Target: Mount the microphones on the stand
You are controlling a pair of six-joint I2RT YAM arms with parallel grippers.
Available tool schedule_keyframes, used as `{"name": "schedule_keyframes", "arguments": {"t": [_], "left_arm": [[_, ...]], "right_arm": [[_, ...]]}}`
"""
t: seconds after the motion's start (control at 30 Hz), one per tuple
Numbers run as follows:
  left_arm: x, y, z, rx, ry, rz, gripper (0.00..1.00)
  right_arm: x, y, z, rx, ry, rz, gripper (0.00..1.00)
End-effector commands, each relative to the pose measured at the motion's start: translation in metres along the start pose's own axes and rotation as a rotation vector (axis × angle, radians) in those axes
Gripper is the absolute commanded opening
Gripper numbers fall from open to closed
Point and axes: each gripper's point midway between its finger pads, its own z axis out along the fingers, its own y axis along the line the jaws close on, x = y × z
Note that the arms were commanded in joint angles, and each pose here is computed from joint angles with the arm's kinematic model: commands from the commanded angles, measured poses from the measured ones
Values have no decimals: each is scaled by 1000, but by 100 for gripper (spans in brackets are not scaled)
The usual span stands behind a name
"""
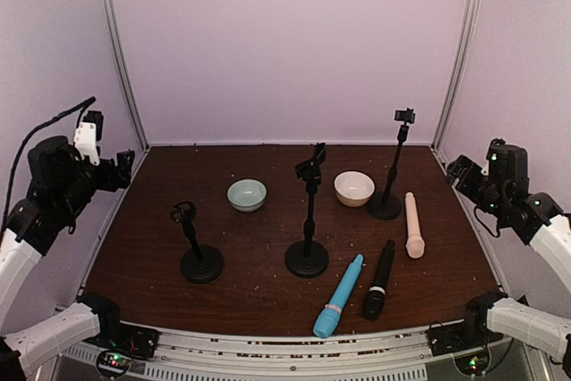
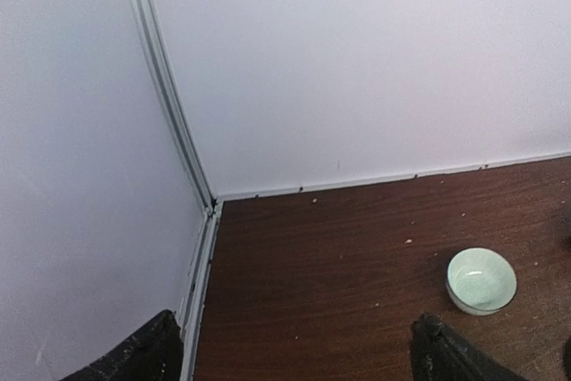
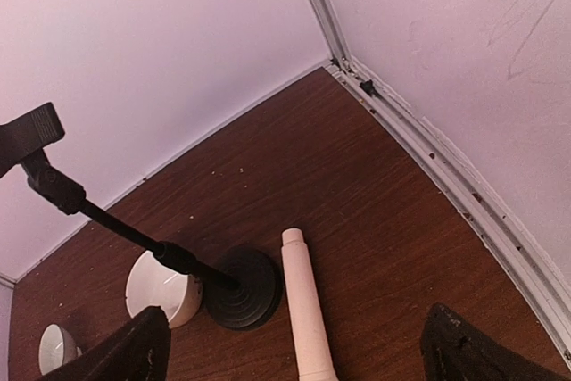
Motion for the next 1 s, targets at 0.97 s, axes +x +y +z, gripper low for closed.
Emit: {"name": "schedule_keyframes", "arguments": {"t": [0.97], "left_arm": [[-39, -339, -103, 876, -61, 81, 68]], "right_arm": [[104, 121, -46, -745, 168, -354, 64]]}}
